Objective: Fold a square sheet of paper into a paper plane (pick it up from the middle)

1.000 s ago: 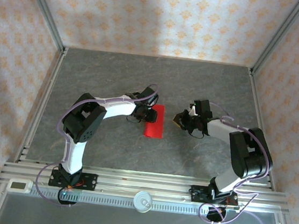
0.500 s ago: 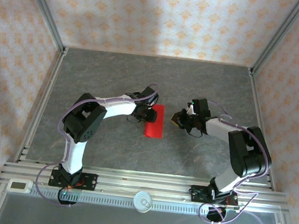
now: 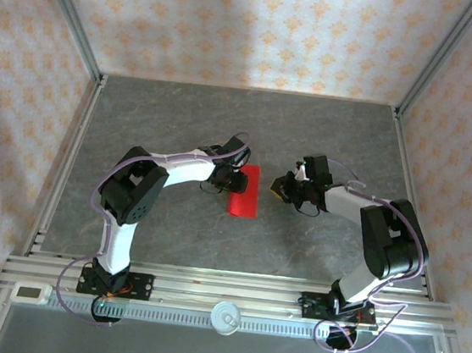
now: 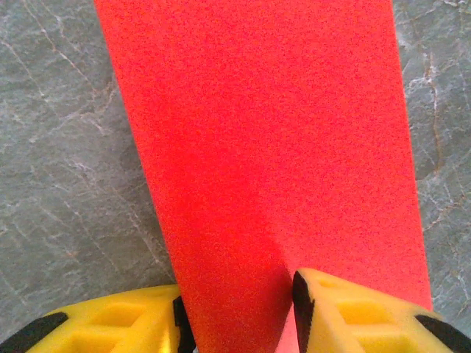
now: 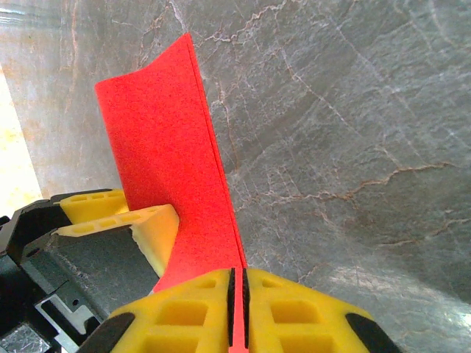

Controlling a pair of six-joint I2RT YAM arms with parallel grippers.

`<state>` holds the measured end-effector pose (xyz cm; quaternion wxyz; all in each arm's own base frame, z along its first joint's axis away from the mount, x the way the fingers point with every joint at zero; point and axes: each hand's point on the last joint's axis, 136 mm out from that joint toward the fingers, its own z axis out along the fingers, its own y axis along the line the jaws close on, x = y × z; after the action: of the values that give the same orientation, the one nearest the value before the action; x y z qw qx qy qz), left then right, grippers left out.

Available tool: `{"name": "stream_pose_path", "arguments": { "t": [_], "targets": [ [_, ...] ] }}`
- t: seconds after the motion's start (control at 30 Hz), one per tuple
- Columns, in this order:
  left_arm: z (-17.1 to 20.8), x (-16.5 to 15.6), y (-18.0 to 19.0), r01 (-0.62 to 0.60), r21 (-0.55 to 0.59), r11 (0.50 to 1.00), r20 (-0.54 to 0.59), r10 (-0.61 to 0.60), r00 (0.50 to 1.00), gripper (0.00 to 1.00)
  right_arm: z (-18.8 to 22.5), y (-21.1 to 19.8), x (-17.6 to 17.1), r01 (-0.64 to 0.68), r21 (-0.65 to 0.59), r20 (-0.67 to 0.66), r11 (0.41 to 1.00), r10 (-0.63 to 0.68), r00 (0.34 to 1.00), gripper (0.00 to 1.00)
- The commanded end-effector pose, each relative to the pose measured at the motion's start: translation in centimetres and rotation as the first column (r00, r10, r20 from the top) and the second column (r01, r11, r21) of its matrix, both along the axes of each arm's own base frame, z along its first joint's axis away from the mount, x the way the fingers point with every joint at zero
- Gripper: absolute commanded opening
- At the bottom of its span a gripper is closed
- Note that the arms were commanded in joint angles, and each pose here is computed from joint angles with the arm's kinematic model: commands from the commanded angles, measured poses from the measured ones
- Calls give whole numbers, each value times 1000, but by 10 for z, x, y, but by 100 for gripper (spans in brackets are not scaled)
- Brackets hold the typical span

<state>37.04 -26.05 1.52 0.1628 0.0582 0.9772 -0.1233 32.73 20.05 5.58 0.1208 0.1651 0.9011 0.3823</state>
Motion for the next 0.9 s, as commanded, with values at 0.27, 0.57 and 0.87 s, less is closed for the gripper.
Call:
{"name": "stream_pose_path", "arguments": {
  "t": [0.27,0.57,0.87],
  "targets": [
    [-57,6,51,-53,218,975,-14,57,998,47,5,8,6,-20,10,21,1000,20,1000,14],
    [-58,4,52,-55,218,974,-16,60,998,48,7,16,8,-36,25,24,999,35,999,14],
    [-57,5,50,-48,213,976,-17,53,998,44,8,18,10,-36,25,28,999,35,999,14]
  ]
}}
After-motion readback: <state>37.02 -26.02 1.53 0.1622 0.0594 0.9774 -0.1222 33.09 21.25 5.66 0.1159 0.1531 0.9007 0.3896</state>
